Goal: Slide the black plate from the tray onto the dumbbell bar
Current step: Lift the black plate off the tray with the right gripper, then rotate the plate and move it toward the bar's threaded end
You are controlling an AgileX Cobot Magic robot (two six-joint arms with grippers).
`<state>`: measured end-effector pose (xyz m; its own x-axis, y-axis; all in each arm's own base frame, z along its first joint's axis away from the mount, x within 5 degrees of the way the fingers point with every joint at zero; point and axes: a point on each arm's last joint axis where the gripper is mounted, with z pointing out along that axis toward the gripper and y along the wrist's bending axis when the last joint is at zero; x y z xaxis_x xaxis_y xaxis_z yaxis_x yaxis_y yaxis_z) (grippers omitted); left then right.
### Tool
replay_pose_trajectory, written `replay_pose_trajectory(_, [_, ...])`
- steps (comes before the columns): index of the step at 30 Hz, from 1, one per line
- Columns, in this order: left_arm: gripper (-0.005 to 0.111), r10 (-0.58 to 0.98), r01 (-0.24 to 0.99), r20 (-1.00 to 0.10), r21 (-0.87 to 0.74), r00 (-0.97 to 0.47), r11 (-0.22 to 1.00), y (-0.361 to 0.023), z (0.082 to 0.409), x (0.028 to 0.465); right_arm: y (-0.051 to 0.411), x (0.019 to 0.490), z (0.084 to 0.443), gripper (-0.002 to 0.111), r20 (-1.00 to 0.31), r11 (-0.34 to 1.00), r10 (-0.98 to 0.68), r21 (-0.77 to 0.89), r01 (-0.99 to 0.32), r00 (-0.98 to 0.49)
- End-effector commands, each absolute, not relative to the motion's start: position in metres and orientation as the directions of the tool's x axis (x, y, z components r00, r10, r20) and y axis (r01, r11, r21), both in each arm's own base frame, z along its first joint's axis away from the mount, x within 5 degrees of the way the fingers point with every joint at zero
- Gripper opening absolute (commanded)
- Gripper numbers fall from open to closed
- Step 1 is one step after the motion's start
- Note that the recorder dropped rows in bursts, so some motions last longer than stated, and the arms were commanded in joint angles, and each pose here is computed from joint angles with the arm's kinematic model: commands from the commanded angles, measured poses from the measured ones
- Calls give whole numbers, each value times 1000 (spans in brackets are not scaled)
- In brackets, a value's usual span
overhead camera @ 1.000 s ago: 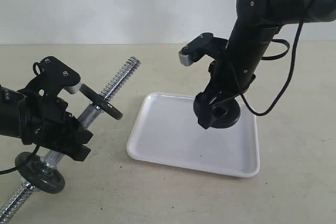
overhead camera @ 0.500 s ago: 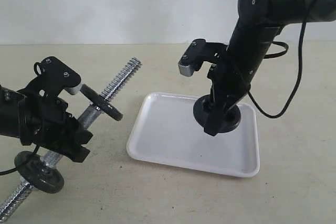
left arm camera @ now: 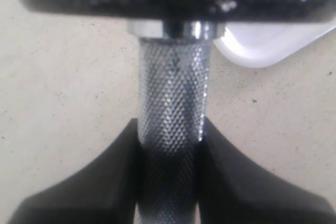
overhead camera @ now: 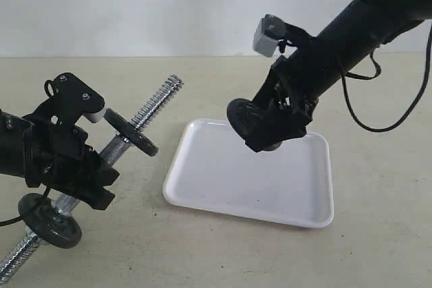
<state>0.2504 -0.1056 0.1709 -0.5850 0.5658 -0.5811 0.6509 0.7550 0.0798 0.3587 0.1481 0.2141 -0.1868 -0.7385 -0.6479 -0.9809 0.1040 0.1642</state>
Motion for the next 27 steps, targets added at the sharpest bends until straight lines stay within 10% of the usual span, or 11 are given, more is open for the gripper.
replay_pose_trajectory(1, [4,522,588,-683,166,-511,792,-103,198,262,128,365,239,0,-803,71,-582,109,-991,-130])
replay_pose_trajectory(27, [4,765,727,-576,389,-288,566,-102,197,262,126,376,220,0,-923,59,-385,-23,-998,-1])
